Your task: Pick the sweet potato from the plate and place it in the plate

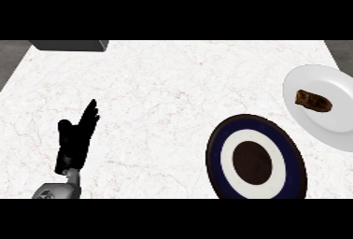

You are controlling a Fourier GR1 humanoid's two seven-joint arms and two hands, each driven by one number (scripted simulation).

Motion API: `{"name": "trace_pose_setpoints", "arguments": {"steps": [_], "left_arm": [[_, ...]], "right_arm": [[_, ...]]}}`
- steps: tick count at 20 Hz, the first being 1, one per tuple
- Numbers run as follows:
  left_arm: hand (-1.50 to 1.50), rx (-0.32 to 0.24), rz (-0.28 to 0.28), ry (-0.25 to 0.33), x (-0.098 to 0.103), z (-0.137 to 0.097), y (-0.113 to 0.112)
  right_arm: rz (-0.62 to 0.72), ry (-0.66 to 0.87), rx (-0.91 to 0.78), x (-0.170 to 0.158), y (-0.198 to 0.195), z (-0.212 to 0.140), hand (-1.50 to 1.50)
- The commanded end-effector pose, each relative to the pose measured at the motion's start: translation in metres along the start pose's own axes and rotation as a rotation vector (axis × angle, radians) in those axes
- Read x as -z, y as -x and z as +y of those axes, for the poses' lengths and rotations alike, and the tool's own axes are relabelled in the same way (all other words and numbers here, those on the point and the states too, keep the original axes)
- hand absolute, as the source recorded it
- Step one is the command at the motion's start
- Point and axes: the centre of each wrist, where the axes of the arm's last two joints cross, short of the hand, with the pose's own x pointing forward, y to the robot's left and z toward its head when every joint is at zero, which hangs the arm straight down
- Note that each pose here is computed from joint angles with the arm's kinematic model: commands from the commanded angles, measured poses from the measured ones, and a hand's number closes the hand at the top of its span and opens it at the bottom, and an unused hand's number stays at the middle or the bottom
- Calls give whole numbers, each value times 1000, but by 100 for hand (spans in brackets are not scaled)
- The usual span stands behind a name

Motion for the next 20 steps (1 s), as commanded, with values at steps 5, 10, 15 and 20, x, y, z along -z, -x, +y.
{"name": "trace_pose_setpoints", "arguments": {"steps": [5, 10, 15, 20], "left_arm": [[0, -1, -11, -1, 7, 5, -10], [0, -1, 1, 12, 2, -8, -4], [0, -4, -5, -4, 14, -21, 12], [0, -7, -2, -6, 5, -8, 6]], "right_arm": [[23, 27, -43, -14, 16, 4, -150], [28, 55, -91, -19, 25, 12, -150], [49, 61, -123, -14, 21, 13, -150], [94, 94, -155, -43, 28, -16, -150]]}}
